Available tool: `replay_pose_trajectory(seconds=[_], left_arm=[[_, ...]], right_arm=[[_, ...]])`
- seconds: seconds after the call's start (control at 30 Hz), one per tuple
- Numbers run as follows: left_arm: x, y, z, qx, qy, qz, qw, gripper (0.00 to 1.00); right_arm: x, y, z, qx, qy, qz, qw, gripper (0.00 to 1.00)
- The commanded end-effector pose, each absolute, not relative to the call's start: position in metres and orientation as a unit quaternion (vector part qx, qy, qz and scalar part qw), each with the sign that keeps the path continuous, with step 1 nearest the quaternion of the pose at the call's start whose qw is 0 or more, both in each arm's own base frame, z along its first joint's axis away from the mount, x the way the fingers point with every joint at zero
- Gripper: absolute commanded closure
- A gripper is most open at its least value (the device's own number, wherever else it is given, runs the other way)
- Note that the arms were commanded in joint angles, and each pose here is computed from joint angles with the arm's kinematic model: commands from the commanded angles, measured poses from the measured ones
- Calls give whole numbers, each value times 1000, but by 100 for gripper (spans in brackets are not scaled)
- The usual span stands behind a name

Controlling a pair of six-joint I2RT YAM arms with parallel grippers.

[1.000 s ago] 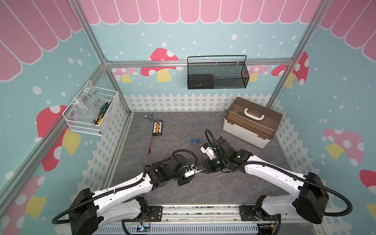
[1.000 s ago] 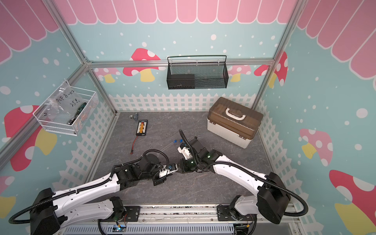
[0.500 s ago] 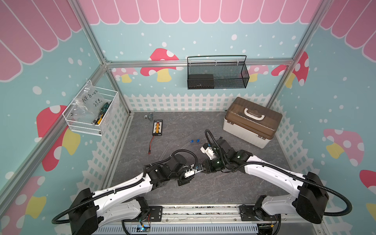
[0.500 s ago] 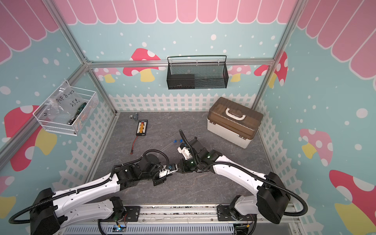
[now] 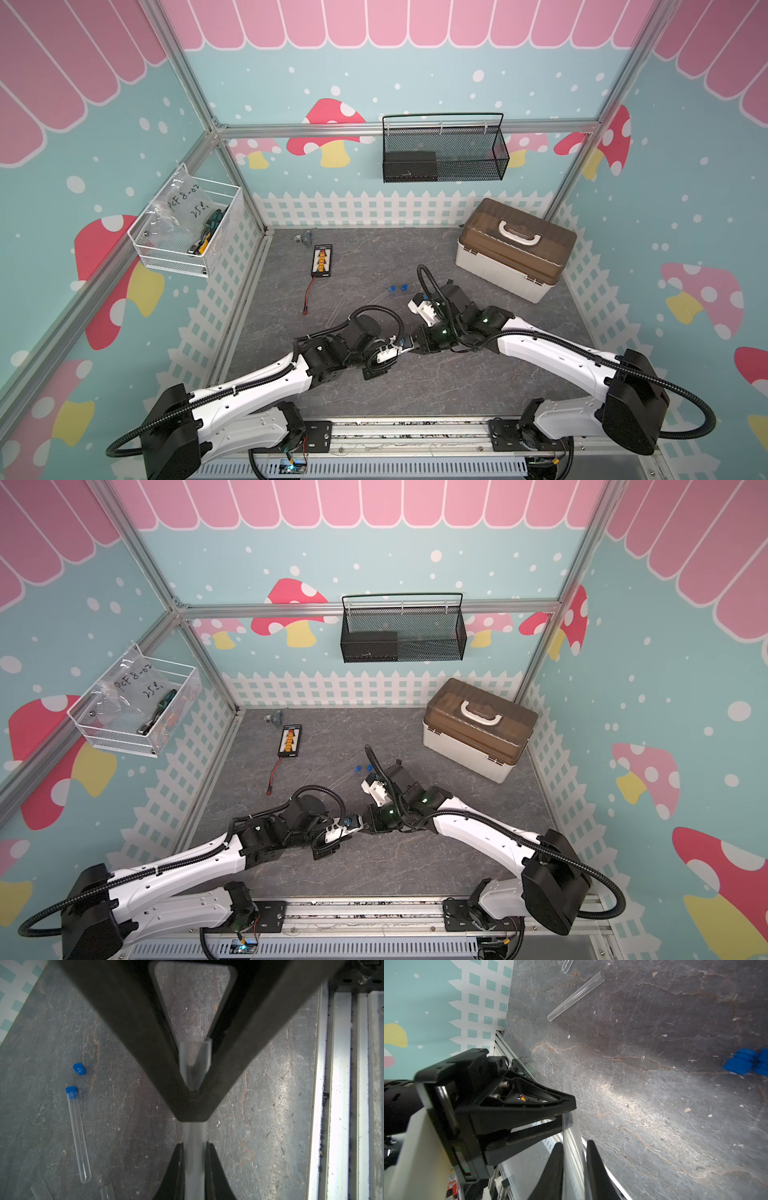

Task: Insert stoppers into test tubes
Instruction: Pick up the test tube at the center of the board.

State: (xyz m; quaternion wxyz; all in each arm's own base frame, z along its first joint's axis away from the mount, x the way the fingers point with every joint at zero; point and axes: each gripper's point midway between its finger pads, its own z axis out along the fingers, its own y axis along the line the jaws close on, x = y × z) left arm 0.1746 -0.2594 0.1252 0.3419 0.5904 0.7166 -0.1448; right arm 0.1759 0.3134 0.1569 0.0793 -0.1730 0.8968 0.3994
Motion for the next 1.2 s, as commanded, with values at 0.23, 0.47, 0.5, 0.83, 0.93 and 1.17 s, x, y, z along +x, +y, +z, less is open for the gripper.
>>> replay_pose_trajectory(seconds=[0.23,0.47,0.5,0.83,0.93,1.17], left_arm=[[180,-257,126,578,725,-137,350,83],[172,-247,126,578,714,-138,369,62],[171,-246,127,578,710,-141,377,62],[164,-247,158,561,654,-174,476,58],[161,-248,157,571,645,-176,476,58],[163,-249,154,578,644,-170,472,67]], right_arm=[[167,312,147,-168,898,402,63,87],[165,311,159,-157,889,423,75,89],[165,311,162,-156,887,427,78,89],[156,316,195,-152,861,479,80,89],[155,318,204,-154,853,492,80,89],[155,321,216,-155,846,504,83,89]])
